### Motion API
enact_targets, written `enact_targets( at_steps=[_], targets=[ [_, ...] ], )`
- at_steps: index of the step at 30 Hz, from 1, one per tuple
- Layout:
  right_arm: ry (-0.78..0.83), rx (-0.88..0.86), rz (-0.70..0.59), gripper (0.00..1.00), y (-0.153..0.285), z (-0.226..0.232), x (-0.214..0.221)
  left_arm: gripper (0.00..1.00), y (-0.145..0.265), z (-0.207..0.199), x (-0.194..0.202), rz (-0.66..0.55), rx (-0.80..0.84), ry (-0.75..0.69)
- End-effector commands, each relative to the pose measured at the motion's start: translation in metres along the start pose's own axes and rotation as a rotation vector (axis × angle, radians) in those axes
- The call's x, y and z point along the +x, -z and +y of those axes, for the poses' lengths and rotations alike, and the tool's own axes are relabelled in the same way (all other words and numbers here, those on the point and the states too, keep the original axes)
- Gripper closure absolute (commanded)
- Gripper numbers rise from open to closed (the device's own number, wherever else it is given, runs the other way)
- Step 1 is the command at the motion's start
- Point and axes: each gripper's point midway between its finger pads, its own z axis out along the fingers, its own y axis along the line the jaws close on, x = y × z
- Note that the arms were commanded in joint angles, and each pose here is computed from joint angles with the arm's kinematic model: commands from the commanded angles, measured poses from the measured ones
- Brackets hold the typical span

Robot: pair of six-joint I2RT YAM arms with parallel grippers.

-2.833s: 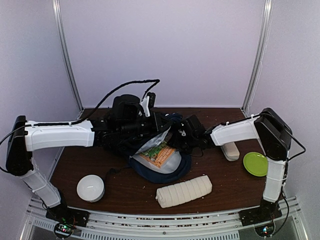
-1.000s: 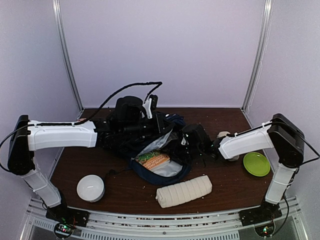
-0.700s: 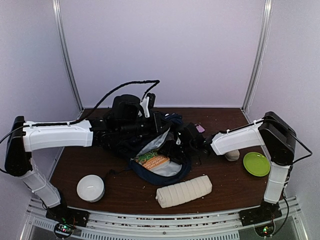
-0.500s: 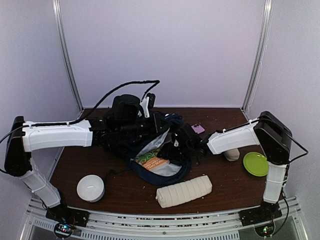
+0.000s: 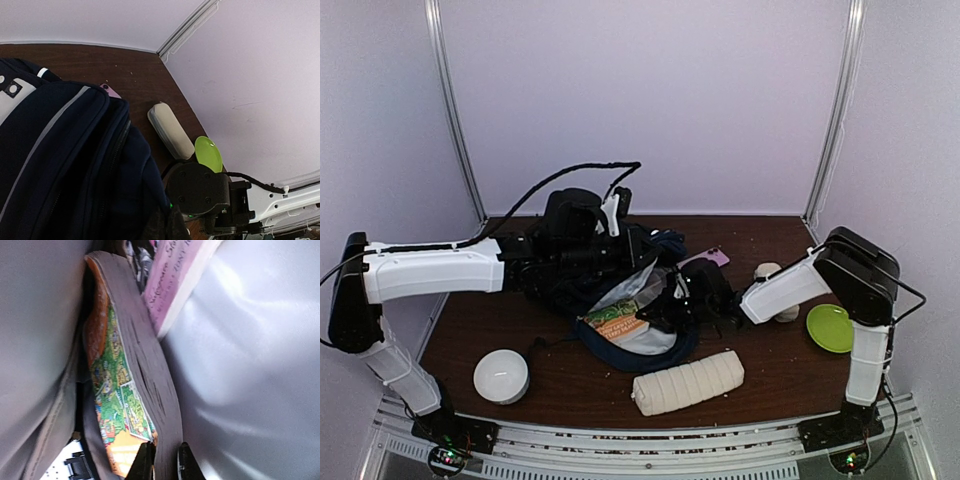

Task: Pack the student bag
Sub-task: Place the book in the student bag.

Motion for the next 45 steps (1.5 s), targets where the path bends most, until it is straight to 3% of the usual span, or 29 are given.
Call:
enact_targets(
  at_steps=[1,10,19,26,33,40,45],
  targets=[
    [0.006,-0.188,-0.007,1.0,0.024,0.056,-0.006,1.0,0.036,-0.059,-0.059,-0.184,0.158,-0.04],
    [0.072,-0.251,-0.147,1.0,0.097,0.109,-0.041,1.0,0.062,-0.033,-0.067,-0.228,-0.013,-0.155],
    [0.12,-0.221,-0.179,1.0,0.133,0.114,-0.046,1.0,0.087,-0.013,-0.075,-0.284,-0.124,-0.217],
    [0.171,-0.233,-0.186,1.0,0.14,0.109,-0.04,1.0,0.087,-0.011,-0.072,-0.275,-0.123,-0.228],
    [0.174,-0.398,-0.208,1.0,0.133,0.128,-0.037,1.0,0.094,-0.022,-0.068,-0.267,-0.049,-0.23],
    [0.056,-0.613,-0.263,1.0,0.126,0.153,-0.046,1.0,0.118,-0.032,-0.071,-0.298,0.007,-0.245],
    [0.02,-0.618,-0.274,1.0,0.104,0.148,-0.054,1.0,0.128,-0.044,-0.084,-0.339,0.035,-0.23]
  ],
)
